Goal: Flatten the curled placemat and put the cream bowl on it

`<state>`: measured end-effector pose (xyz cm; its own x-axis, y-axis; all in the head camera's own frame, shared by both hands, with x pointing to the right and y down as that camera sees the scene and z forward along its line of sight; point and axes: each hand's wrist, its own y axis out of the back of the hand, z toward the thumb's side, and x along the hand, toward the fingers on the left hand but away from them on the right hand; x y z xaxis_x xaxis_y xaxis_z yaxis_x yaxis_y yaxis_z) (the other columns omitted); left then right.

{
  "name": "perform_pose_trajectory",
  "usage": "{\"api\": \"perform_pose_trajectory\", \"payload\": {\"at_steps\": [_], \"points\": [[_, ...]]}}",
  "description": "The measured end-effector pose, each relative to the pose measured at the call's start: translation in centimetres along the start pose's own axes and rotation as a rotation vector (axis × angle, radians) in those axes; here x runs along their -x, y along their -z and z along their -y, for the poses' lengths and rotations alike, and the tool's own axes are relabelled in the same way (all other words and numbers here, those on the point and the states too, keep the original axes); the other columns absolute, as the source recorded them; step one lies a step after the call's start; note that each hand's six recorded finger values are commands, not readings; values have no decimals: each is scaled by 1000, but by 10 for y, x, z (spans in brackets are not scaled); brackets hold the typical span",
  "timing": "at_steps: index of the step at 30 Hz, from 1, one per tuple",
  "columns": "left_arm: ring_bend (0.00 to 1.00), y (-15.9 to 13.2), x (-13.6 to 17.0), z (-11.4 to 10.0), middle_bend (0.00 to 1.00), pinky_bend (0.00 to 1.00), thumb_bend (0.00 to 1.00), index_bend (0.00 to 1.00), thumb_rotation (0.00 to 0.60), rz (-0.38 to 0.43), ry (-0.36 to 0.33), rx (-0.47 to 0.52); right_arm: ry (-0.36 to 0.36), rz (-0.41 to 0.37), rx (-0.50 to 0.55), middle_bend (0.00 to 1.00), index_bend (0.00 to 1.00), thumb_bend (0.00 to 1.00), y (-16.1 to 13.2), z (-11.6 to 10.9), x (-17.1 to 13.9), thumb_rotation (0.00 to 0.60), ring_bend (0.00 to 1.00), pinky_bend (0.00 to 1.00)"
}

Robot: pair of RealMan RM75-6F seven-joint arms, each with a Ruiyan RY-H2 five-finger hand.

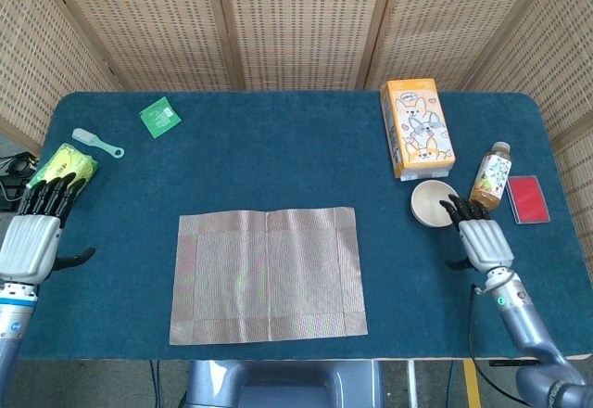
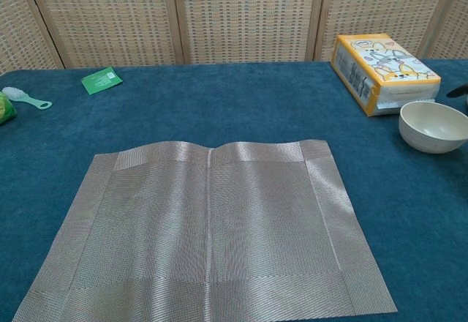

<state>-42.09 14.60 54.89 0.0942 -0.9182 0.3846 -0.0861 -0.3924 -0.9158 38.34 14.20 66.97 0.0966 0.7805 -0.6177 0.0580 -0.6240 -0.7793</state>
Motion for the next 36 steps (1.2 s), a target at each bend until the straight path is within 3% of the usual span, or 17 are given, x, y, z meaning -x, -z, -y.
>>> {"api": "perform_pose_trajectory", "payload": {"at_steps": [9, 17, 23, 36], "points": [[0, 3, -1, -3, 0, 0, 0, 0, 600, -1, -1, 15, -11, 55, 3, 0, 354, 101, -2, 13, 46, 600, 0, 0], [0, 5, -2, -4, 0, 0, 0, 0, 600, -4, 1, 23, -10, 60, -9, 0, 479, 425, -8, 21, 60, 600, 0, 0], [0, 5, -2, -4, 0, 0, 0, 0, 600, -5, 2, 29, -1, 59, 9, 0, 620, 598, -13, 27, 68, 600, 0, 0], [0, 7, -4, -4, 0, 0, 0, 0, 600, -9, 8, 40, 86, 17, 49, 0, 690, 628, -23, 17, 61, 600, 0, 0]]}}
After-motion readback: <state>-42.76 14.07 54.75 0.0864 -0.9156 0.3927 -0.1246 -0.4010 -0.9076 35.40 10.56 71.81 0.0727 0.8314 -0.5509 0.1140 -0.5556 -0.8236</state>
